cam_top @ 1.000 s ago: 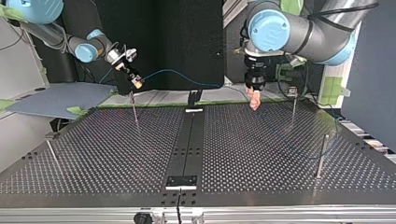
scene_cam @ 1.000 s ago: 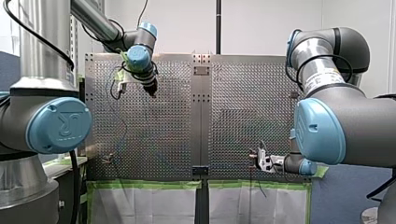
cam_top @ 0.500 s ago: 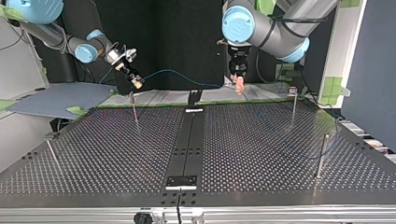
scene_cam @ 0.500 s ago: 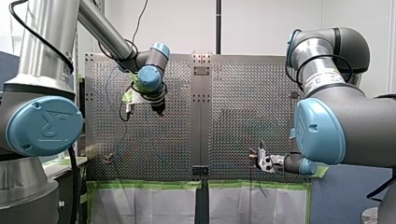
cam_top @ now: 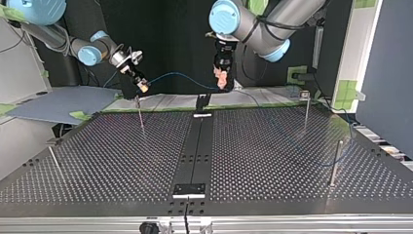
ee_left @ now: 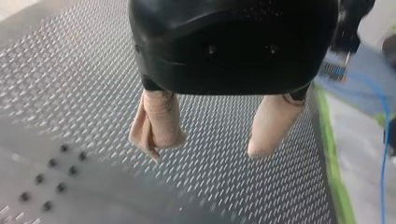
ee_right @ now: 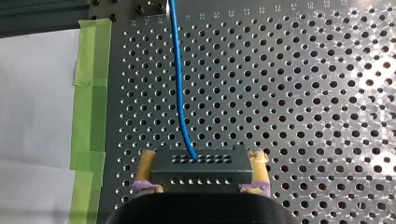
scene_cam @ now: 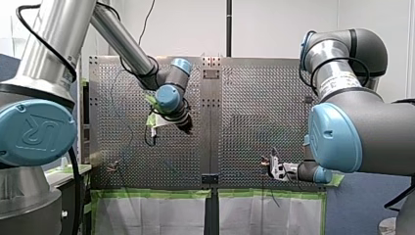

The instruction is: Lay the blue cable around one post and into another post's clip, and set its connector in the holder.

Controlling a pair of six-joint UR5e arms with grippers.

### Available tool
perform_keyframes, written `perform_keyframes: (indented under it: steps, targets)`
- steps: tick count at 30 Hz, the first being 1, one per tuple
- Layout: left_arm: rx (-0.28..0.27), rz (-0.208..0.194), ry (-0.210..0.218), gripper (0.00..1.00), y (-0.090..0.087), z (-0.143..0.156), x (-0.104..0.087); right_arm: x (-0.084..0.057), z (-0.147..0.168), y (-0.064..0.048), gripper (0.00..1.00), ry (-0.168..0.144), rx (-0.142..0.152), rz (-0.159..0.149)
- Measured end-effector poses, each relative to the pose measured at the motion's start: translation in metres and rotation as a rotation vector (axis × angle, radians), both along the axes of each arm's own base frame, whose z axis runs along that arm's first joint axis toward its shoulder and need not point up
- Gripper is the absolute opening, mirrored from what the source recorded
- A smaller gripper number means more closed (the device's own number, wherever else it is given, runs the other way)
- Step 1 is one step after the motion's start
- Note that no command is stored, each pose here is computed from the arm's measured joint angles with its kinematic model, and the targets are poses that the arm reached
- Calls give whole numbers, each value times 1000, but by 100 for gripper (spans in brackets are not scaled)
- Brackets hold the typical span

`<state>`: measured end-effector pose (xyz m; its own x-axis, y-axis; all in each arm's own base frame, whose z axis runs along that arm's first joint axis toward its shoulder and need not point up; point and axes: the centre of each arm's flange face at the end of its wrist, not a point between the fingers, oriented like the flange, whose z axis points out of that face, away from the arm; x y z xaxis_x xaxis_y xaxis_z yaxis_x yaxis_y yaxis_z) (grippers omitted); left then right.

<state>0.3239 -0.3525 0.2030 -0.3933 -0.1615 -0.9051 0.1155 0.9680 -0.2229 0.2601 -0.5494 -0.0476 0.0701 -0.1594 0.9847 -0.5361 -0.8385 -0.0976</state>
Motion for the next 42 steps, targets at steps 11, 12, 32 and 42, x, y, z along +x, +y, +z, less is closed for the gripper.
perform_keyframes:
  steps: [11, 12, 32, 42]
  targets:
    - [-98, -170, 2, 100, -60, -29, -17, -1, 0, 0, 0, 0, 6, -2]
    - [-109, -186, -3, 100, -67, -31, -17, -1, 0, 0, 0, 0, 6, -2]
    - [-231, -325, -101, 100, -172, -59, -44, -26, 0, -18, 0, 15, -1, -107]
    - [-200, -332, -124, 100, -192, -101, -77, -39, 0, -25, 0, 19, -1, -152]
